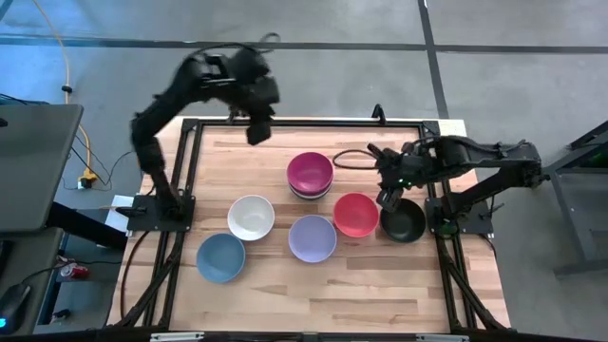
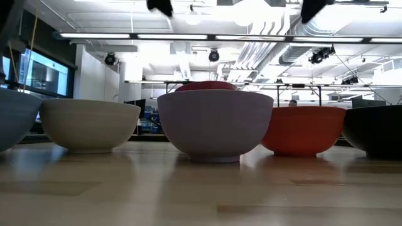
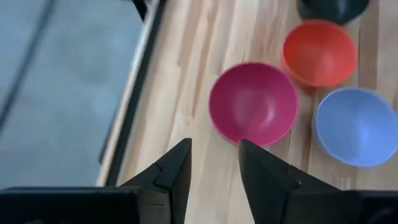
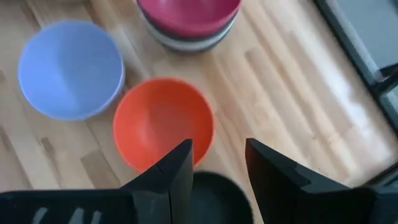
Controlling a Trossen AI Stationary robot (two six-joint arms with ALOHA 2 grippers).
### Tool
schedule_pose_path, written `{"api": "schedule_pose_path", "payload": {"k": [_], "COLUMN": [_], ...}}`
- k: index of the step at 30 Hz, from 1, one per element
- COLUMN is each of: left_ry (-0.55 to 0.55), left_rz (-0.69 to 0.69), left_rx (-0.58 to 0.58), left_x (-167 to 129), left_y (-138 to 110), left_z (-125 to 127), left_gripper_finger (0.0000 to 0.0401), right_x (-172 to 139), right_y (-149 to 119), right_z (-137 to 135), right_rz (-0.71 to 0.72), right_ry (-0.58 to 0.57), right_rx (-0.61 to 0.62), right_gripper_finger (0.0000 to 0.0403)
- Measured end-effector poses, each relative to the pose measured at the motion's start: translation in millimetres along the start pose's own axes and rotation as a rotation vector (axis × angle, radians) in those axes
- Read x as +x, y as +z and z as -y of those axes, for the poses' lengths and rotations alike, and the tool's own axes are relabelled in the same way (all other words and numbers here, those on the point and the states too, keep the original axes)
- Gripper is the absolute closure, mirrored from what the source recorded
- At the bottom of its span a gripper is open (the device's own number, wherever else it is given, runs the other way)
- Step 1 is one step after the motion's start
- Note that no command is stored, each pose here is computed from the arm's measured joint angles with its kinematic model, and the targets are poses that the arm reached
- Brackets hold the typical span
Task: Nest bowls inside each other
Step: Stack the orange bowl on top of the pink bowl
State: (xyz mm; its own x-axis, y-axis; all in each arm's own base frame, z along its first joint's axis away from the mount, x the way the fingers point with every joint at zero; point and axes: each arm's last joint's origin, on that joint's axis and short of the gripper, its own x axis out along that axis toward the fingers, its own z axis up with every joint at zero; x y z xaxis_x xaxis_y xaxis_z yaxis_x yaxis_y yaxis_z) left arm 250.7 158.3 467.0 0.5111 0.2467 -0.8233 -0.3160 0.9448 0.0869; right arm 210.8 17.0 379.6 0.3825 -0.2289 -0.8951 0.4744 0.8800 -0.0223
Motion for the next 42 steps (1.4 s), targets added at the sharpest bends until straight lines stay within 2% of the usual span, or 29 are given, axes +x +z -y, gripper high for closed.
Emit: {"api": "schedule_pose_path", "payload": {"k": [3, 9, 16, 26, 33, 42], "left_ry": [0.042, 0.044, 0.045, 0.055, 0.056, 0.057], "left_rz": [0.07, 0.205, 0.306, 0.315, 0.315, 0.315], "left_rx": [-0.009, 0.002, 0.003, 0.0, 0.013, 0.014], "left_x": [-34.3, -88.6, -127.0, -136.5, -136.6, -136.5], "left_y": [-11.0, -35.1, -58.4, -66.7, -66.4, -66.3], "left_z": [10.7, 31.5, 47.0, 55.4, 57.8, 58.4], "left_gripper_finger": [0.0281, 0.0279, 0.0281, 0.0281, 0.0281, 0.0281], "right_x": [22.2, 71.9, 107.5, 137.1, 148.1, 163.2], "right_y": [-5.0, -15.4, -19.9, -23.9, -32.6, -32.8], "right_z": [-3.2, 2.4, 21.5, 38.7, 44.8, 41.0], "right_rz": [-0.046, -0.117, -0.164, -0.215, -0.258, -0.287], "right_ry": [0.003, -0.02, -0.018, 0.12, 0.11, 0.151], "right_rx": [0.013, 0.066, 0.168, 0.295, 0.335, 0.338], "right_gripper_finger": [0.0263, 0.0263, 0.0263, 0.0263, 0.0263, 0.0263]}}
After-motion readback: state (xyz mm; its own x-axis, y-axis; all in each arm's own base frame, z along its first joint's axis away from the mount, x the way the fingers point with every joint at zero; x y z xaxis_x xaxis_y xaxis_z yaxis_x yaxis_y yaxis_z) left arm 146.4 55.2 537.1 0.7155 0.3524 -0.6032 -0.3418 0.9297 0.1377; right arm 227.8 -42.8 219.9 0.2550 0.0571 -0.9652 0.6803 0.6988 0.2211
